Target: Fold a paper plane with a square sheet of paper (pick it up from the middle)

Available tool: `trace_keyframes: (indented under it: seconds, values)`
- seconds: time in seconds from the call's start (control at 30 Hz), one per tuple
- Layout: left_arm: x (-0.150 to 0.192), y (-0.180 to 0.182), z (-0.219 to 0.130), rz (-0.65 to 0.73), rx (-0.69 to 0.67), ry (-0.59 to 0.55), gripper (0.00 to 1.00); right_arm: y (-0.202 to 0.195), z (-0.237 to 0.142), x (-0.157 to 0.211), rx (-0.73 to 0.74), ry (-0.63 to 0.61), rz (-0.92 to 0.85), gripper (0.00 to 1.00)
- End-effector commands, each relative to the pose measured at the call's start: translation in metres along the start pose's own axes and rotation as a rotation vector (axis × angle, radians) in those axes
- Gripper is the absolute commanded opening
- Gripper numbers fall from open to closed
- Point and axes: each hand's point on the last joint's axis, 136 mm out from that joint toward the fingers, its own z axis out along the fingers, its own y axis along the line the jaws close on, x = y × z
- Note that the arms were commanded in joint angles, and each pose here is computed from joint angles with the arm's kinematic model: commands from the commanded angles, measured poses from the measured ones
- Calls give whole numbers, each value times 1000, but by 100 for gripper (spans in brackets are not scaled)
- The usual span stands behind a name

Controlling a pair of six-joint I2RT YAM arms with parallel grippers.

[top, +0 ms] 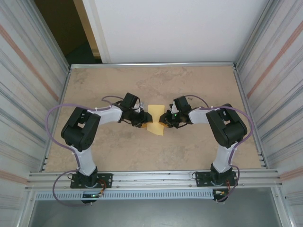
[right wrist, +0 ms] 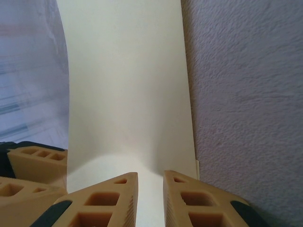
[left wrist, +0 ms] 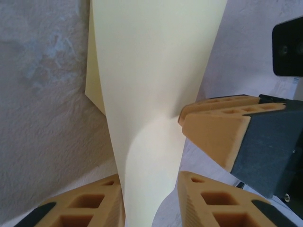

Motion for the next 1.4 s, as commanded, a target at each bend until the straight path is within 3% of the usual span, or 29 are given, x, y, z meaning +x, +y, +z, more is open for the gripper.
trace_keyframes:
  seconds: [0.0, 0.27, 0.57, 0.8, 1.07, 1.2, 1.37]
  values:
    - [-1, 3, 4, 6, -29, 18, 32, -43, 3, 9, 125, 10, 102, 20]
    - [-12, 5, 5, -12, -42, 5, 20, -40, 2, 7, 116, 5, 89, 21]
    - [-12, 9, 5, -27, -51, 8, 17, -10, -14, -6, 80, -32, -23, 27]
    - [-13, 3, 3, -38, -25, 2, 1, 15, -31, -13, 42, -78, -129, 32]
    - [-15, -10, -6, -79, 17, -27, 0, 41, -63, -12, 125, -250, -427, 65]
    - [-16, -18, -12, -101, 34, -45, 0, 51, -63, -3, 189, -315, -627, 73]
    - [-19, -21, -16, -131, 47, -59, 0, 60, -52, 18, 261, -373, -930, 74]
